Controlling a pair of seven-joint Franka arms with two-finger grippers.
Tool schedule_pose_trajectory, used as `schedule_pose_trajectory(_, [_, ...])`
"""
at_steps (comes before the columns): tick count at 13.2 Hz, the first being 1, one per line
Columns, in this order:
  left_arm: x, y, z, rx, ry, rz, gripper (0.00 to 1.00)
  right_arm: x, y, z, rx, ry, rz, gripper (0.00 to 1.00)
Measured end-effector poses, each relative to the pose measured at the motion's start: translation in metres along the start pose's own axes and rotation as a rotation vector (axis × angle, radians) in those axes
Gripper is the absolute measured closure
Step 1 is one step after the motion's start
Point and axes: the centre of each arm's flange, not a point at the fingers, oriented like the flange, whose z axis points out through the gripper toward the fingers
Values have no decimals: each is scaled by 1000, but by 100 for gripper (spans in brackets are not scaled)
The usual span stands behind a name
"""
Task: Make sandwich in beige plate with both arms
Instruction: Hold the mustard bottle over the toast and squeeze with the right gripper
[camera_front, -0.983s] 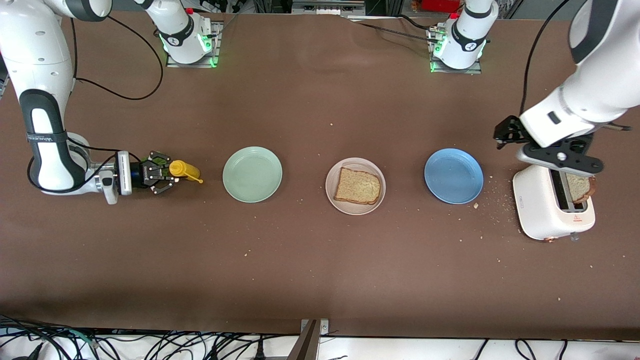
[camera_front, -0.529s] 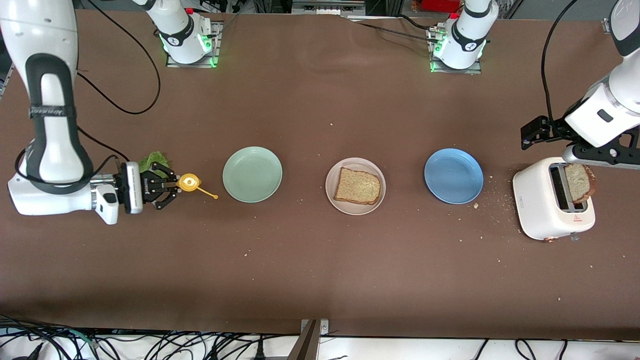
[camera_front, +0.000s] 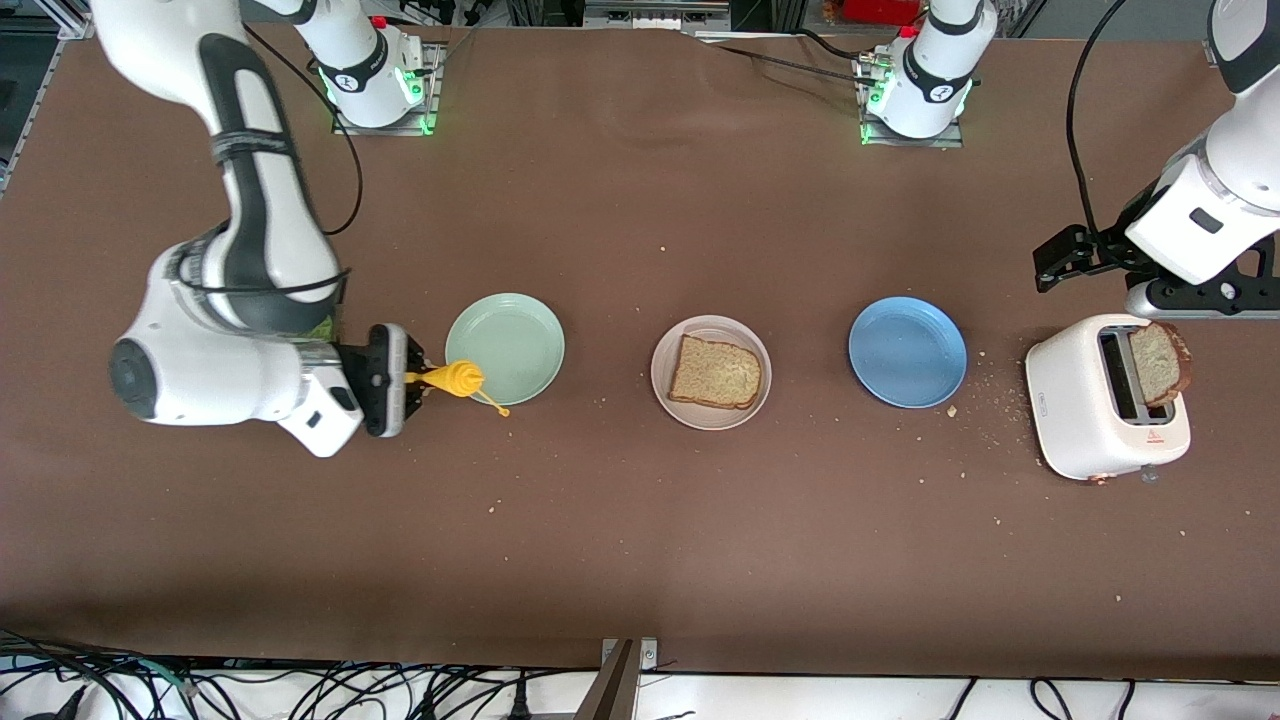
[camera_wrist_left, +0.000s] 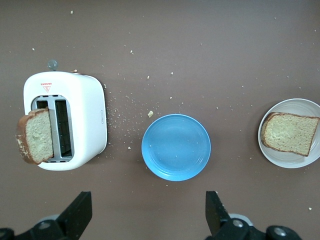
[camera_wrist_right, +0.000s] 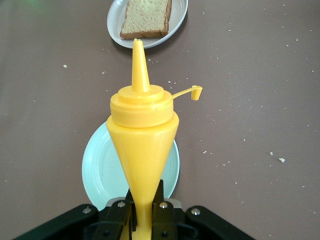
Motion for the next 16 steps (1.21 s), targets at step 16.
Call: schedule_pose_trajectory(16, [-7, -18, 6, 8, -71, -36, 0, 233, -145, 209, -568, -734, -49, 86])
